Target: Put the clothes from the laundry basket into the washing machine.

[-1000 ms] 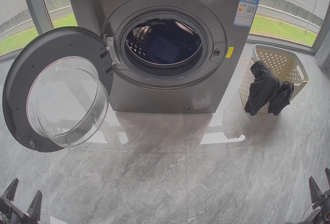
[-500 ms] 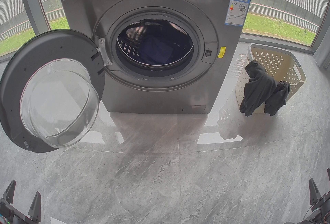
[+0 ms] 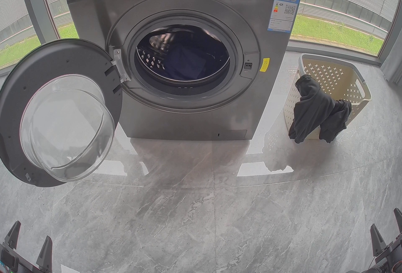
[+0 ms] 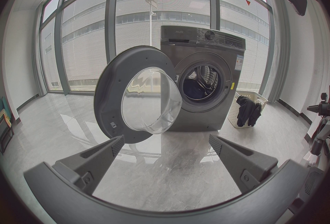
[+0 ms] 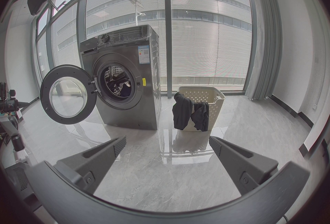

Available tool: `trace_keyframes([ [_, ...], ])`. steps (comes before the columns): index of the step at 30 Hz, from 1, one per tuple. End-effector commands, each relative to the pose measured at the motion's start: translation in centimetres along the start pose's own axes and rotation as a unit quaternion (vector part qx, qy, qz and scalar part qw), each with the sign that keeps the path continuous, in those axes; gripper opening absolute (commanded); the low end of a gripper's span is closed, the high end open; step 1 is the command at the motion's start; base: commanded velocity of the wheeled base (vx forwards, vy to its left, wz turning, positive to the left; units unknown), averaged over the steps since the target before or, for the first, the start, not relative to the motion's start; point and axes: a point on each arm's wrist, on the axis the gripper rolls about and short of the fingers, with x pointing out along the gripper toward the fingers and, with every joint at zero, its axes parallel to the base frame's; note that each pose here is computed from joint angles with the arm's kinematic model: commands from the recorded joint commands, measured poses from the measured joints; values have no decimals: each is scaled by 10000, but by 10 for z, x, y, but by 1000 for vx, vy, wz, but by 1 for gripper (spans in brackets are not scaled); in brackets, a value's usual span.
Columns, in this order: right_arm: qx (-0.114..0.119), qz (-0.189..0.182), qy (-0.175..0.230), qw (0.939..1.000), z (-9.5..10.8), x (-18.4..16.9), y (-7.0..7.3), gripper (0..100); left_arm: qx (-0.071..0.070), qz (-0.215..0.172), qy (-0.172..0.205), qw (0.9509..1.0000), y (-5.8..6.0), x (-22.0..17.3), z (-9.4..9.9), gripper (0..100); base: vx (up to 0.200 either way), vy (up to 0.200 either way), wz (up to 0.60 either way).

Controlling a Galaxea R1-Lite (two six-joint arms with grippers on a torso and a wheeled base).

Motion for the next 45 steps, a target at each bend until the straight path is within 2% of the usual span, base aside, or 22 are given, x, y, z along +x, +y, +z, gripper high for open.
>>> trace_keyframes([
  [1,8,-1,21,10000,-5,0,0,100,-3,1,25,10000,0,0,-5,100,0,-200,0],
  [33,8,-1,29,10000,-5,0,0,100,12,16,25,10000,0,0,-5,100,0,-200,0],
  [42,8,-1,29,10000,-5,0,0,100,-3,16,25,10000,0,0,-5,100,0,0,0],
  [45,8,-1,29,10000,-5,0,0,100,-3,16,25,10000,0,0,-5,100,200,0,0],
])
